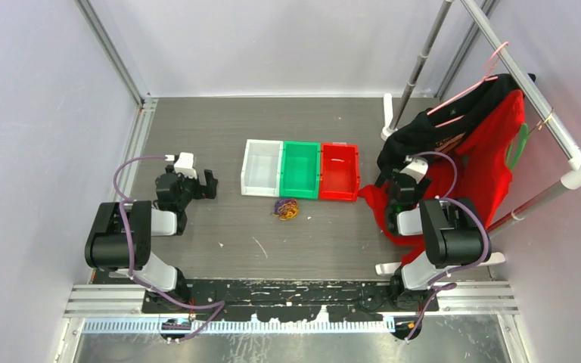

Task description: Untangle the cables

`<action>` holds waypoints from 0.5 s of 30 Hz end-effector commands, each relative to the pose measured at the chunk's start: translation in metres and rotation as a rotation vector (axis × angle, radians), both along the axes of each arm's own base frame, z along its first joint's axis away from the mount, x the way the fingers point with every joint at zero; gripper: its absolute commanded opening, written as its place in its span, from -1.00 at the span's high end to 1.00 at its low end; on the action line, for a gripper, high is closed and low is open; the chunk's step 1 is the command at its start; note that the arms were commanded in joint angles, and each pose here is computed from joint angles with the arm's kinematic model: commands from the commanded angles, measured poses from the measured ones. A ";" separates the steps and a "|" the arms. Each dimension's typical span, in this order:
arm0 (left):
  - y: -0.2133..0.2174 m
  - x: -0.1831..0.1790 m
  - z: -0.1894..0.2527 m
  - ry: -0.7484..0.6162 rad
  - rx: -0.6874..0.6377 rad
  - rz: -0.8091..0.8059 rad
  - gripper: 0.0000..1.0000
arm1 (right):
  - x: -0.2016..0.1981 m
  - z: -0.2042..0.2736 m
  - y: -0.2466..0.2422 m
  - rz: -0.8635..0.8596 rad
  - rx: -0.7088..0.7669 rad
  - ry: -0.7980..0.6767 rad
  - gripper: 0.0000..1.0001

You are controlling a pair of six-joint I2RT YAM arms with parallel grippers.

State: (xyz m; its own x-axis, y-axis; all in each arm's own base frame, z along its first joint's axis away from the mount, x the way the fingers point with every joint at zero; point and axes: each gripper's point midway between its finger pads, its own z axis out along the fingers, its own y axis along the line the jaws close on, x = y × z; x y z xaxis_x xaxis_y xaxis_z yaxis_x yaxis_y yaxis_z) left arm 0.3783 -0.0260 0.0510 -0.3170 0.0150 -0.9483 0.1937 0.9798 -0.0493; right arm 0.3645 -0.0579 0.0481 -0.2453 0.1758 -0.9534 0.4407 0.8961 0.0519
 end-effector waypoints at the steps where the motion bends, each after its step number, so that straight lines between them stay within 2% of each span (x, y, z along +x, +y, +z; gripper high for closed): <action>1: 0.002 0.011 0.019 -0.074 0.018 0.004 -0.99 | 0.011 0.022 0.000 -0.005 0.004 -0.083 -1.00; 15: 0.001 0.011 0.019 -0.074 0.018 0.003 -0.99 | 0.012 0.022 0.000 -0.004 0.006 -0.079 -0.99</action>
